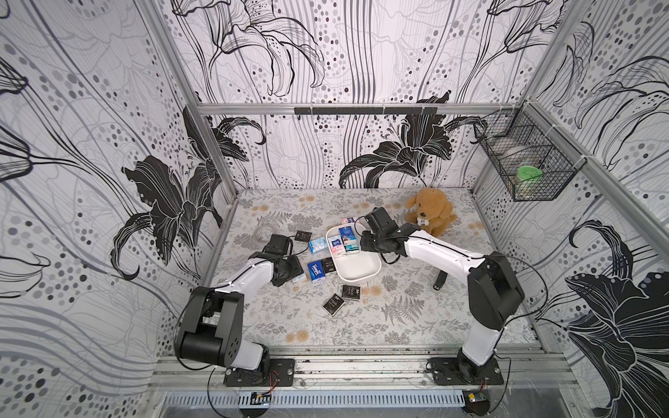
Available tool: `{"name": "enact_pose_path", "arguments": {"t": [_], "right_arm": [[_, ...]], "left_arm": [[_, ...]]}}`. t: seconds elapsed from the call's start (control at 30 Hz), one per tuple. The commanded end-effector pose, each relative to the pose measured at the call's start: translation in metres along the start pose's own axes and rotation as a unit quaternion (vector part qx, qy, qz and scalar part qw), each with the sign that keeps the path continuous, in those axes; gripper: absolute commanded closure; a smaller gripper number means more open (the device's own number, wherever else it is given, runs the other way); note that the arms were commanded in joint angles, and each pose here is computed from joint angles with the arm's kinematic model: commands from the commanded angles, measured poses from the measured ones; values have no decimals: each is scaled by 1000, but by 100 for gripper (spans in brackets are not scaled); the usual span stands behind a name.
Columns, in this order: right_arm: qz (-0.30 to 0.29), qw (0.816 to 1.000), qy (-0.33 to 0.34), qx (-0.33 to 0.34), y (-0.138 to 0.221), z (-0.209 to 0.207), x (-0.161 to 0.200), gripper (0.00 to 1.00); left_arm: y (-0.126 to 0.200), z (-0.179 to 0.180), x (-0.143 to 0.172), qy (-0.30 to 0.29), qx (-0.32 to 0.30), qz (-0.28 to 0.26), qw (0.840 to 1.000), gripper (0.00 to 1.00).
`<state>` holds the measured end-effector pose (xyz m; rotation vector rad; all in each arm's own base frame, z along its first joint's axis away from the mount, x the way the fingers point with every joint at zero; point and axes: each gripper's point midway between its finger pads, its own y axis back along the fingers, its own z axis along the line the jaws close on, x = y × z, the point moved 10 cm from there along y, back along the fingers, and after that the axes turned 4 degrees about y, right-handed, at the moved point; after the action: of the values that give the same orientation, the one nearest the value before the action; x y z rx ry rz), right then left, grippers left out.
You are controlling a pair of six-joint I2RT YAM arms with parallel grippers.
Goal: Put the pocket tissues into the storage box
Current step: Place the pocket tissues in the storage box, then pick up the pocket tissues from the center of the board.
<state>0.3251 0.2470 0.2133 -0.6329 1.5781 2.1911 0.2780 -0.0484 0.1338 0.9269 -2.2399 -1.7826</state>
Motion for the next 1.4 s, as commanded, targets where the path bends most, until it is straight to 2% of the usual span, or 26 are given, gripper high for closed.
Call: {"name": "enact_pose_path", "arguments": {"t": [0.0, 0.3, 0.37, 0.47, 0.53, 0.73, 0.93, 1.13, 1.23, 1.37], "right_arm": [[-3, 1000, -11, 0, 14, -6, 9, 50], [-17, 999, -20, 25, 37, -21, 20, 49], [-17, 999, -20, 28, 37, -22, 20, 49], [-19, 999, -21, 29, 38, -22, 20, 49], [-21, 999, -19, 30, 39, -22, 18, 49], [-29, 999, -19, 32, 43, -22, 15, 49], [-38, 998, -24, 34, 48, -26, 13, 49], [-47, 998, -33, 32, 53, -30, 14, 49], [-51, 997, -36, 34, 56, -32, 15, 49], [-53, 997, -40, 38, 59, -36, 19, 49]], "left_arm": [[-3, -10, -11, -14, -2, -24, 1000, 39], [-17, -6, -7, -21, -23, -9, 999, 42], [-19, -5, -6, -22, -28, -5, 999, 48], [-16, -5, -8, -22, -34, -11, 999, 61], [-11, -6, -10, -23, -34, -19, 999, 65], [15, -13, -17, -19, -18, -40, 999, 68], [59, -34, -14, -5, 60, -53, 997, 67], [96, -69, 6, 2, 160, -56, 986, 70], [100, -93, 23, -5, 203, -36, 978, 70], [92, -131, 46, -31, 229, -11, 973, 70]]}}
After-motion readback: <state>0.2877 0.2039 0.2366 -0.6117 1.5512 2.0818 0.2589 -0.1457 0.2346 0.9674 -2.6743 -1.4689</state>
